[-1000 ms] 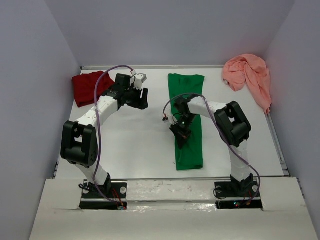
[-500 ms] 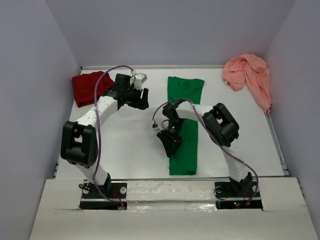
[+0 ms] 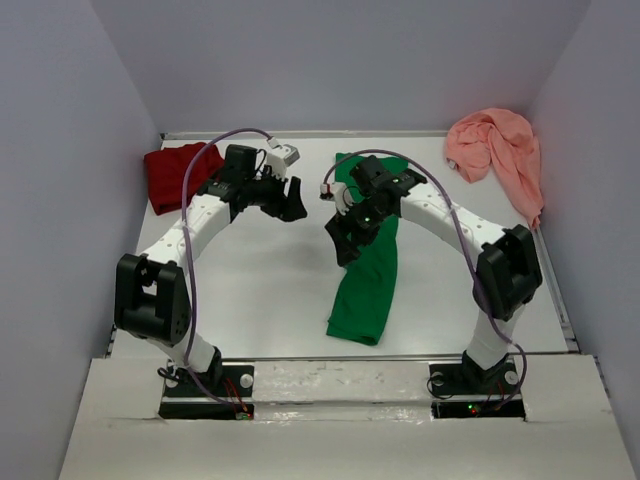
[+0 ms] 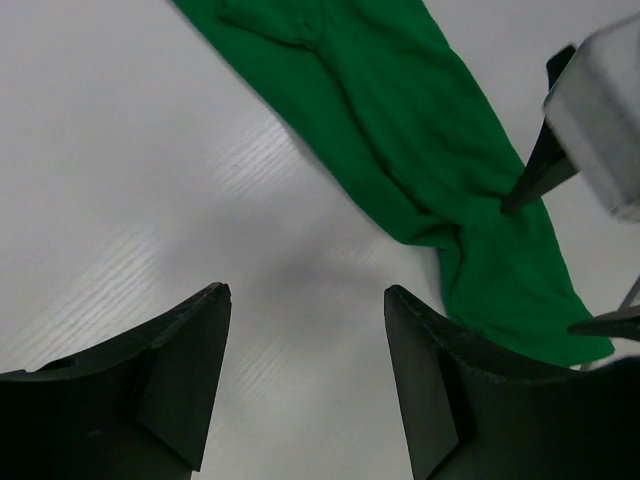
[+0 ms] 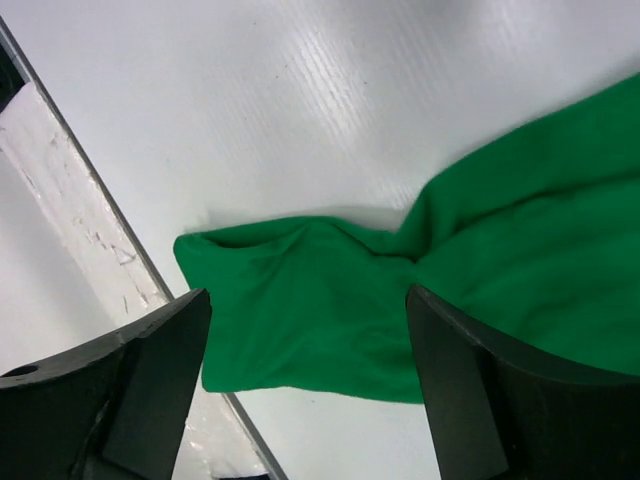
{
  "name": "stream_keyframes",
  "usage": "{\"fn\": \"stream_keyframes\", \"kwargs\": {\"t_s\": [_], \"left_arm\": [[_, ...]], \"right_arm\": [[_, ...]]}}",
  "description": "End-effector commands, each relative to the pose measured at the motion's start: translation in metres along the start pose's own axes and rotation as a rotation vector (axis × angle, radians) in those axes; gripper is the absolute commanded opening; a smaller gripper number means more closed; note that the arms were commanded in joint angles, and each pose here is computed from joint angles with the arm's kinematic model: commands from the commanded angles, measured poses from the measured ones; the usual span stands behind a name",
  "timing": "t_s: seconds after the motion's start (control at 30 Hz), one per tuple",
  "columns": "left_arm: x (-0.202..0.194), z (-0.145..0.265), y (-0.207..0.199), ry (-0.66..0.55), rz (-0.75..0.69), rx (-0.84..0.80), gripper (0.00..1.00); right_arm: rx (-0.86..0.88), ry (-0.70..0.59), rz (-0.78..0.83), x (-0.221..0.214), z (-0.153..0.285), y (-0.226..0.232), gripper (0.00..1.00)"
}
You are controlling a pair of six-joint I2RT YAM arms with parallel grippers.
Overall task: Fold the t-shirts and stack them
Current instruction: Rotate the tshirt 90 degrees
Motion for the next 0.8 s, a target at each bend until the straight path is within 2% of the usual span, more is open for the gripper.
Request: {"fn": "stream_keyframes", "kwargs": {"t_s": [0.0, 0.13, 0.3, 0.33, 0.37, 0.5, 0.67, 0.7, 0.77], "left_arm": [[0.0, 0.014, -0.024, -0.039, -0.071, -0.226, 0.72], [-0.011, 0.015, -0.037, -0.005, -0.108, -0.37, 0.72], [-0.028, 0.015, -0.047, 0.109, -0.108, -0.578, 0.72], [-0.029, 0.013, -0.047, 0.105, -0.14, -0.608, 0.72], [-0.04, 0.013, -0.05, 0.166, -0.098, -0.663, 0.72], [-0.057, 0.008, -0.054, 0.231, -0.078, -0.793, 0.71], [-0.063, -0.002, -0.062, 0.3, -0.099, -0.793, 0.69], [-0.062, -0.003, -0.064, 0.315, -0.065, -0.788, 0.69], [-0.061, -0.008, -0.068, 0.314, -0.053, -0.788, 0.68]], "right_arm": [[-0.031, -0.074, 0.024, -0.008, 0.027, 0.01, 0.86], [-0.018, 0.016, -0.027, -0.03, 0.03, 0.009, 0.83], [0.028, 0.169, -0.084, -0.054, 0.03, 0.003, 0.81], [0.0, 0.182, -0.106, -0.055, 0.032, -0.001, 0.81], [-0.005, 0.187, -0.128, -0.056, 0.035, -0.003, 0.81], [-0.026, 0.207, -0.186, -0.058, 0.049, -0.014, 0.82], [-0.046, 0.217, -0.3, -0.067, 0.068, -0.03, 0.83], [-0.057, 0.213, -0.299, -0.068, 0.069, -0.03, 0.84], [-0.062, 0.156, -0.293, -0.065, 0.071, -0.031, 0.84]]}}
Point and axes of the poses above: each gripper's point midway between its finger pads, its own z axis back along the fingers, its own y axis along the line the jaws close on, x = y × z, the point moved 10 cm from there along z, back along the fingers, and after that the axes turned 14 degrees about -z, right-handed, at the moved point
